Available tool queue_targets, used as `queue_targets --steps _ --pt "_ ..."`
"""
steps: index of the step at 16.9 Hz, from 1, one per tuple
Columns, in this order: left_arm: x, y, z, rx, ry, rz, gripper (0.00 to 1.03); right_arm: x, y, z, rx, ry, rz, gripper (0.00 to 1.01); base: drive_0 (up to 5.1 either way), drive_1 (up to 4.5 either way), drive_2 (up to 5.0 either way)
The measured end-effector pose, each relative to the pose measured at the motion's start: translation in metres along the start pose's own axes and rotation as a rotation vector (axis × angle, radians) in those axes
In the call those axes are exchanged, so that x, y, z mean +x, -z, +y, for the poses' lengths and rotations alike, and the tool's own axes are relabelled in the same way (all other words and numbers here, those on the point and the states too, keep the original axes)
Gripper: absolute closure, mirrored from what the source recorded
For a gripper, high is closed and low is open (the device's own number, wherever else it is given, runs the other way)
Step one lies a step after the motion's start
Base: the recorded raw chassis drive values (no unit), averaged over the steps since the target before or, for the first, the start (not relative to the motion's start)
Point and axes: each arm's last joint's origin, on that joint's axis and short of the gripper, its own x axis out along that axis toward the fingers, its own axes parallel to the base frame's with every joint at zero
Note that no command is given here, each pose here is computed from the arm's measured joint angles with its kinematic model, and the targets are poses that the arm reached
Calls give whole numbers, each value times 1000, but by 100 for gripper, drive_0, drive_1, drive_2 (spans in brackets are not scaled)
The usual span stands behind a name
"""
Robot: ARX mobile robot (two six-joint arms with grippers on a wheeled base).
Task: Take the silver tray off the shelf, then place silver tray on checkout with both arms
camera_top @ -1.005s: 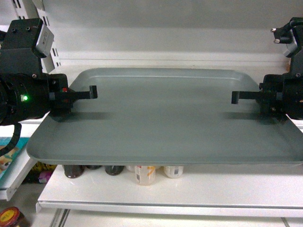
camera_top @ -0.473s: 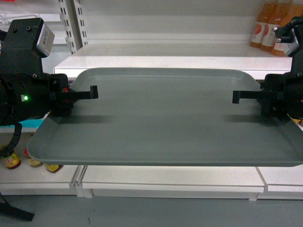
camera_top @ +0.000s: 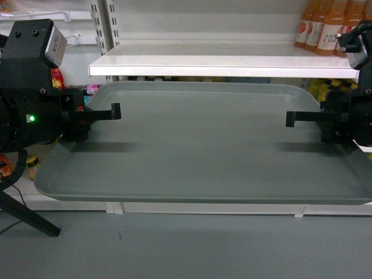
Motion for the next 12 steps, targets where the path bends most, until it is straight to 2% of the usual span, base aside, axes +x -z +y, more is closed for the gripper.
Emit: queue_targets --steps 12 --pt "0 0 0 0 0 -4 99 0 0 0 1 1 -2 98 10 -423 443"
